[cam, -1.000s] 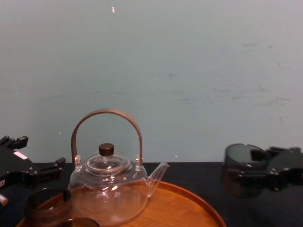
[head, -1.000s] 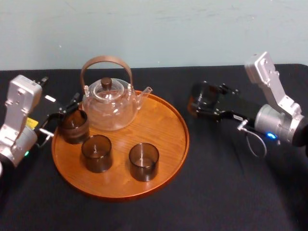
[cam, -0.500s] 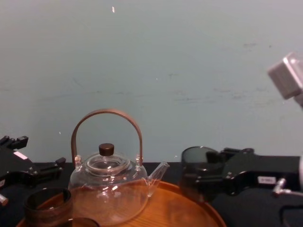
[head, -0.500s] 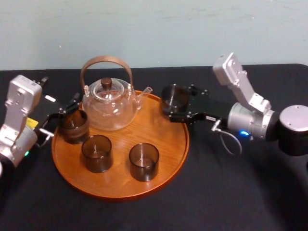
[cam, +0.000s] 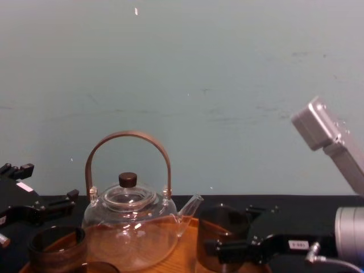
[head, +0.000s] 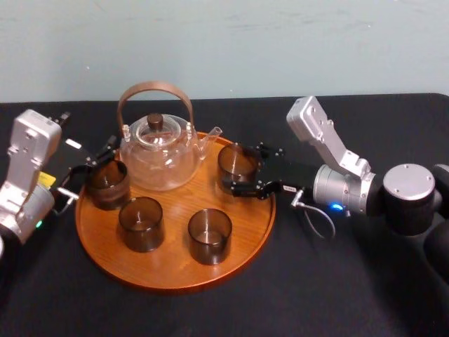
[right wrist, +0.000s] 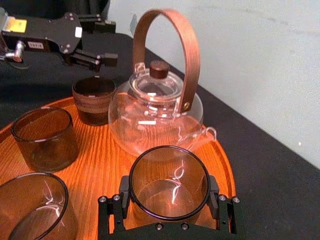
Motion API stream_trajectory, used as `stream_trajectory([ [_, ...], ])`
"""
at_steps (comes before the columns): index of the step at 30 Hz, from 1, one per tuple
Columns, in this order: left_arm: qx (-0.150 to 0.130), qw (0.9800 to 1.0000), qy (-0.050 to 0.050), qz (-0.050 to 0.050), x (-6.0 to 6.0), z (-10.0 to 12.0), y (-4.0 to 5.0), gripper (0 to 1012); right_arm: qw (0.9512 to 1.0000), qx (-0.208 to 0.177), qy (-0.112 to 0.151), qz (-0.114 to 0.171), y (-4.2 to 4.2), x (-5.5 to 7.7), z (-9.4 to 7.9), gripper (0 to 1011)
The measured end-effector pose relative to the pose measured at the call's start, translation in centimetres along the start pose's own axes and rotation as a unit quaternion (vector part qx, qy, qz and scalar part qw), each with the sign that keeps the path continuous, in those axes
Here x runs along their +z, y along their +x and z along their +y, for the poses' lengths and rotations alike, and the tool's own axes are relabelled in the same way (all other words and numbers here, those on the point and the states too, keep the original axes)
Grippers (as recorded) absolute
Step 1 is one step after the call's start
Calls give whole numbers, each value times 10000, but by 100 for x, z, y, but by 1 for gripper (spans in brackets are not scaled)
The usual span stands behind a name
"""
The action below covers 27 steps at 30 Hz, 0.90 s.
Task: Pick up the glass from the table and place it on the tray.
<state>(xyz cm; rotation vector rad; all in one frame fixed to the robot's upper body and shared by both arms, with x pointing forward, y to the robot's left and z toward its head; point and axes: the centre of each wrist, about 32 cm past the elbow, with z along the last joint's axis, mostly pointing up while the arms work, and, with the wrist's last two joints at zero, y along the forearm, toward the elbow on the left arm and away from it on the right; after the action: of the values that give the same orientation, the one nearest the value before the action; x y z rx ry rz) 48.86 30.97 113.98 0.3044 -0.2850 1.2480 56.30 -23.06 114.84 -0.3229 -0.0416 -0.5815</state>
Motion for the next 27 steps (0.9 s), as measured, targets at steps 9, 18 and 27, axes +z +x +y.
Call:
stream_trajectory([
  [9,0,10000,0,0,0,0,0,1001,9999,-13,-121,92,-20,-115,48,908],
  [18,0,10000,0,0,0,0,0,1001,9997,-35,-214,142,-35,-176,91,908],
  [27,0,10000,0,0,0,0,0,1001,9996,-66,-249,133,-54,-191,99,908],
])
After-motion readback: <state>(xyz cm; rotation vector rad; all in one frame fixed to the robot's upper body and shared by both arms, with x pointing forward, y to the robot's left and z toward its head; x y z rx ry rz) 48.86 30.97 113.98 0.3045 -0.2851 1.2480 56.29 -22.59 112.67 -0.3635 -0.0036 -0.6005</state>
